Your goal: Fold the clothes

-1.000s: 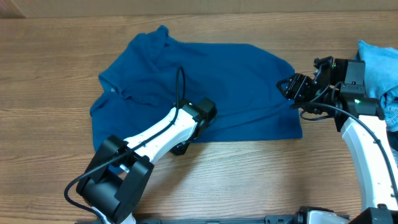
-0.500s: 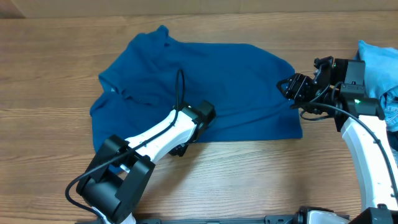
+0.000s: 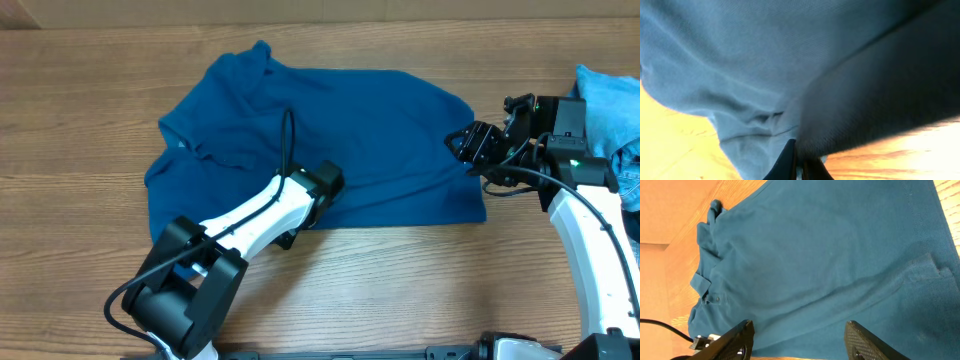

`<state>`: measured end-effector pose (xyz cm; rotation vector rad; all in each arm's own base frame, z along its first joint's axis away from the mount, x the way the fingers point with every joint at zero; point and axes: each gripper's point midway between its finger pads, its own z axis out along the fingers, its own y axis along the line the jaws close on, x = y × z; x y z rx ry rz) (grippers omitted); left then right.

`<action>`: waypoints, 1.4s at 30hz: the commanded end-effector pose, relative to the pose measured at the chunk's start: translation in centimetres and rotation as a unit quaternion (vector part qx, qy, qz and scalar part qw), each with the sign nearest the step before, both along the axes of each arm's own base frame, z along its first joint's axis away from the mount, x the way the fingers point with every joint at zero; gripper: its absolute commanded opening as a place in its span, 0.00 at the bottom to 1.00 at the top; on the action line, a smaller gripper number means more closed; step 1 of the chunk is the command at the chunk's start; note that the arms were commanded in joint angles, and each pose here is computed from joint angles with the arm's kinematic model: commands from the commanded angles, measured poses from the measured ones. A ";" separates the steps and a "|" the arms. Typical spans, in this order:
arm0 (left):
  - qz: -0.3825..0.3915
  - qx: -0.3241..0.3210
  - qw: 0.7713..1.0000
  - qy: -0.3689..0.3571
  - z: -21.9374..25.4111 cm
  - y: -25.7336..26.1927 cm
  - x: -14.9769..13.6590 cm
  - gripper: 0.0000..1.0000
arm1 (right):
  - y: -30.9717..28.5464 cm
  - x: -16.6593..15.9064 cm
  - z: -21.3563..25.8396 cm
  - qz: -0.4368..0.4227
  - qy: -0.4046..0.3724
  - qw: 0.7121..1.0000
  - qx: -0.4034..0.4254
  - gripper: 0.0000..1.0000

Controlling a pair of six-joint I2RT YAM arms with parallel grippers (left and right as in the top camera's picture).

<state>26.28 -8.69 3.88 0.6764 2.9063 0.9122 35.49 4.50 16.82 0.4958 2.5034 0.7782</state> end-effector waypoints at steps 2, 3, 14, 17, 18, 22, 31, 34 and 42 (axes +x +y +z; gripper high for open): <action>0.025 0.020 0.999 -0.015 0.6 1.9 1.1 0.04 | -0.3 0.5 1.0 -0.002 -0.018 1.000 -0.009 0.62; 0.030 0.019 0.999 -0.017 0.7 2.1 1.3 0.04 | -0.4 0.5 1.0 -0.003 -0.017 1.000 -0.010 0.62; 0.029 -0.016 0.999 -0.043 2.6 3.3 6.0 0.09 | -0.9 0.5 0.8 -0.012 -0.015 1.000 -0.023 0.63; 0.011 -0.033 0.997 -0.063 2.9 2.4 7.6 0.15 | -0.9 0.5 0.8 -0.012 -0.014 1.000 -0.023 0.62; 0.006 -0.038 0.997 -0.070 2.9 2.2 8.1 0.20 | -0.9 0.5 0.7 -0.011 -0.013 1.000 -0.023 0.62; -0.011 -0.042 0.996 -0.077 3.0 1.8 8.8 0.52 | -0.8 0.1 0.5 -0.010 -0.005 1.000 -0.023 0.63; 0.084 -0.077 0.993 -0.034 2.9 2.1 5.6 0.72 | -0.7 -0.5 0.1 -0.003 0.009 1.000 -0.025 0.73; 0.127 -0.144 0.981 0.006 2.3 -0.2 3.7 0.71 | -0.7 -0.5 0.1 -0.004 0.009 1.000 -0.025 0.73; 0.226 -0.122 0.966 -0.039 0.5 -0.5 1.5 0.69 | -0.7 -0.6 0.1 -0.004 0.009 1.000 -0.025 0.73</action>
